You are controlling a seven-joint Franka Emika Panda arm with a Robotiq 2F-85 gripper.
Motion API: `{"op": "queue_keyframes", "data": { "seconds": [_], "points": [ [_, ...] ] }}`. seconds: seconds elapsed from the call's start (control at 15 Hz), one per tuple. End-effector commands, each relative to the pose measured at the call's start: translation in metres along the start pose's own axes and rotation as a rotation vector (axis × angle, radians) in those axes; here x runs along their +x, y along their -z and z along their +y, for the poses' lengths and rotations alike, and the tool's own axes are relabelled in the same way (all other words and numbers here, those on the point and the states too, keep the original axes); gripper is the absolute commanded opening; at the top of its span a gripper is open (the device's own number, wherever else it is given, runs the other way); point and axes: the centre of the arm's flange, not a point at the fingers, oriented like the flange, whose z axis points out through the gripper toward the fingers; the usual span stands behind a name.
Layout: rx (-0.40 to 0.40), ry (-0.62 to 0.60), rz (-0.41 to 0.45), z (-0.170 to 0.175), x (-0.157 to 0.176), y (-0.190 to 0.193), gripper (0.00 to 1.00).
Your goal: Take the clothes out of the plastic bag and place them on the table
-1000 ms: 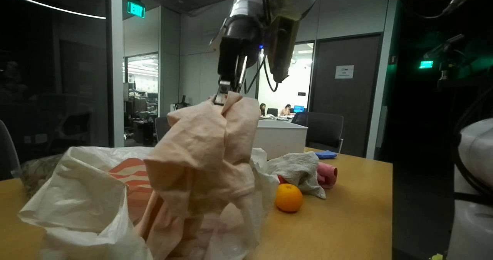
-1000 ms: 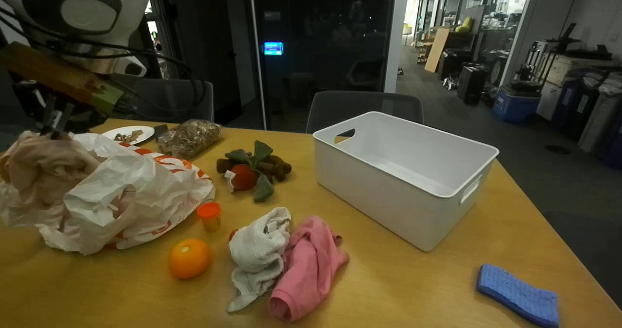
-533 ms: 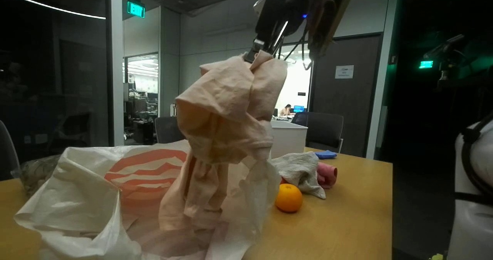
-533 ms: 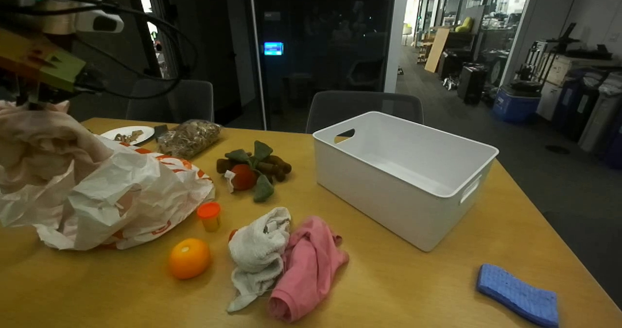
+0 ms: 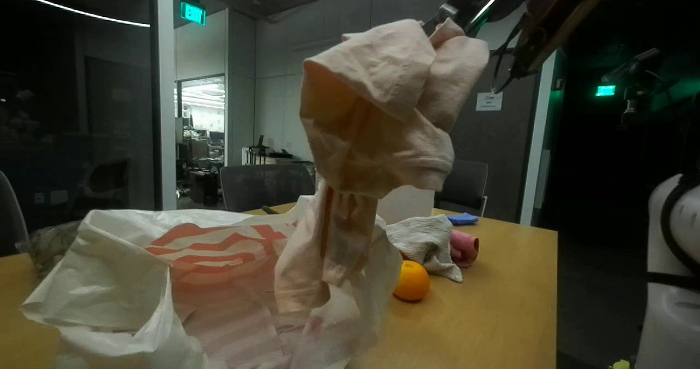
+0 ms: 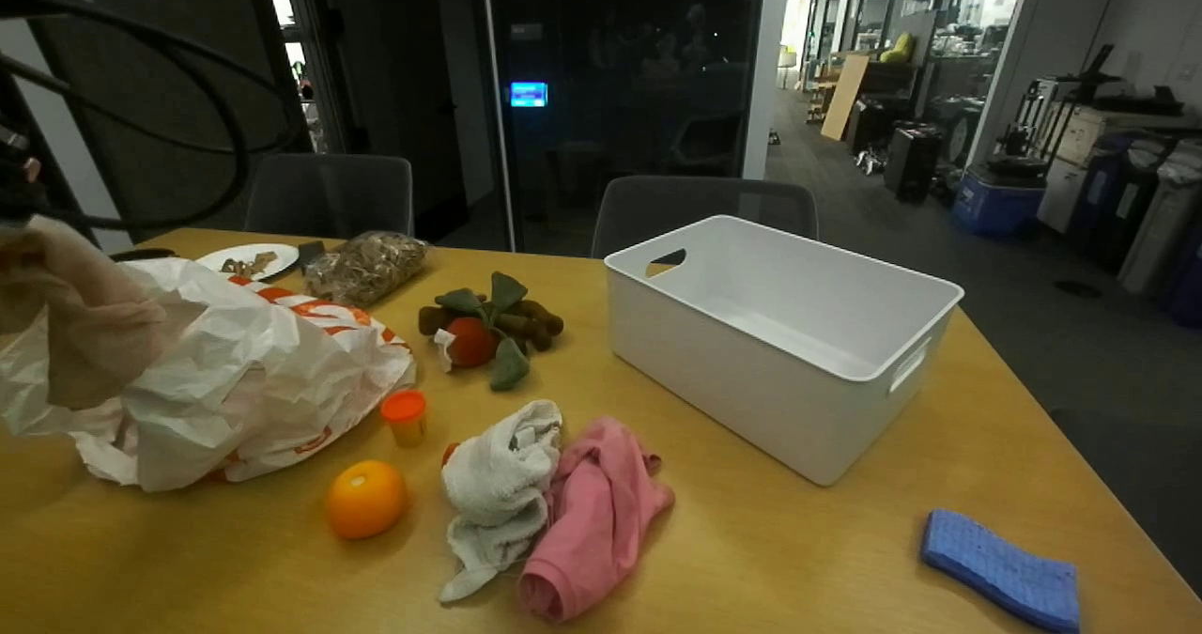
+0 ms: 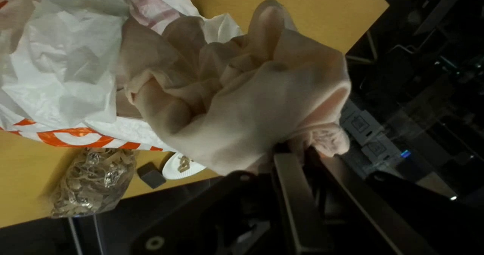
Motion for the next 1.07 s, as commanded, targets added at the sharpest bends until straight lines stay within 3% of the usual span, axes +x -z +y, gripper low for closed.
{"op": "queue_keyframes", "data": {
  "seconds": [0.0,0.33,0.67,1.0],
  "points": [
    [-0.072,-0.039,0.163,-0.020,-0.057,0.018,0.04],
    [-0.171,-0.142,0.298,-0.024,-0.083,0.043,0.04],
    [-0.358,-0.198,0.429,-0.016,-0.085,0.064,0.04],
    [-0.525,-0.262,0.485,-0.014,-0.086,0.070,0.04]
  ]
}}
